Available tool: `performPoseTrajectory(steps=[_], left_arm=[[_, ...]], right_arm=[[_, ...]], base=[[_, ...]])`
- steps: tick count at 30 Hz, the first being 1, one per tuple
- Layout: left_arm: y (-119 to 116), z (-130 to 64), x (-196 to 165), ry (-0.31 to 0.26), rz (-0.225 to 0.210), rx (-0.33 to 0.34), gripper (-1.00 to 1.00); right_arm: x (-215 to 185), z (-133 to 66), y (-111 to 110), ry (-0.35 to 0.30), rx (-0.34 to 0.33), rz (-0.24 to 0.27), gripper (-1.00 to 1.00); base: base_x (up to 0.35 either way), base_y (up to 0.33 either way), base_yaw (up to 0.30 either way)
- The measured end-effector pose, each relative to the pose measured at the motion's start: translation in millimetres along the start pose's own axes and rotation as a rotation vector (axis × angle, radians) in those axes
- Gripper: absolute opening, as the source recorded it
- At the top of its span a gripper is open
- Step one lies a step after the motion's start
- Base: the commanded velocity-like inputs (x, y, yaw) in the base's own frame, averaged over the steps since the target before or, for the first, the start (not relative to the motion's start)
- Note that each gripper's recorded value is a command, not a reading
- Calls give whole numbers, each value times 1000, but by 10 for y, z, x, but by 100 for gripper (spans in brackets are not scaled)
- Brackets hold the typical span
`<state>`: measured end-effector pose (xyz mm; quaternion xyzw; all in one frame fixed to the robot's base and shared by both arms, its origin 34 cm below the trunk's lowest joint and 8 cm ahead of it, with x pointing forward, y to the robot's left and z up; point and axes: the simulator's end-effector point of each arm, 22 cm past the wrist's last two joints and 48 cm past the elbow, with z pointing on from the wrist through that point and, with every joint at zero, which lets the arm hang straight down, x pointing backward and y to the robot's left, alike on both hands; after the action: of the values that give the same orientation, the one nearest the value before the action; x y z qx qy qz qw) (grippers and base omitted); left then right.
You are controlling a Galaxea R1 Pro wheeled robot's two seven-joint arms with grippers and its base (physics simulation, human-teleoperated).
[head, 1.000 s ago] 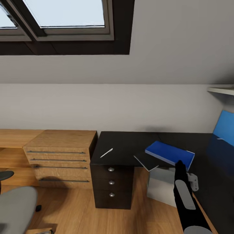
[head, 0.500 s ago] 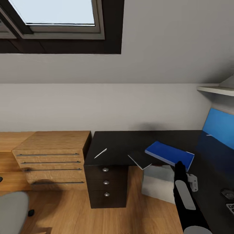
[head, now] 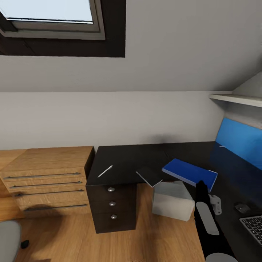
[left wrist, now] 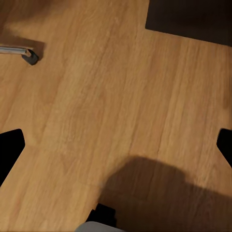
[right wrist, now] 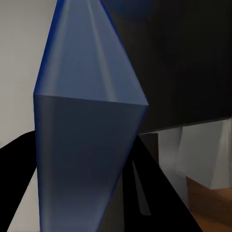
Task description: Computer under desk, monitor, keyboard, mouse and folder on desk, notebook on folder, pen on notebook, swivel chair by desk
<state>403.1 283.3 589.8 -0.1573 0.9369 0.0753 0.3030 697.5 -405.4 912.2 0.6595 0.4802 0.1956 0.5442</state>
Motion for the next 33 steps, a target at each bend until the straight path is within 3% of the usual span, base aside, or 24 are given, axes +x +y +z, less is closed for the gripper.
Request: performPoseTrajectory(steps=[19,33], left_arm=[[21,8,85,20,5,-5,100],[39,9,103,23,7,-8,100]], right_arm=[[28,40,-113,0,19,-11,-100],[40,45,-134,3,22,-13,-100]], base=[[0,0,-147],[225,-157,-31]])
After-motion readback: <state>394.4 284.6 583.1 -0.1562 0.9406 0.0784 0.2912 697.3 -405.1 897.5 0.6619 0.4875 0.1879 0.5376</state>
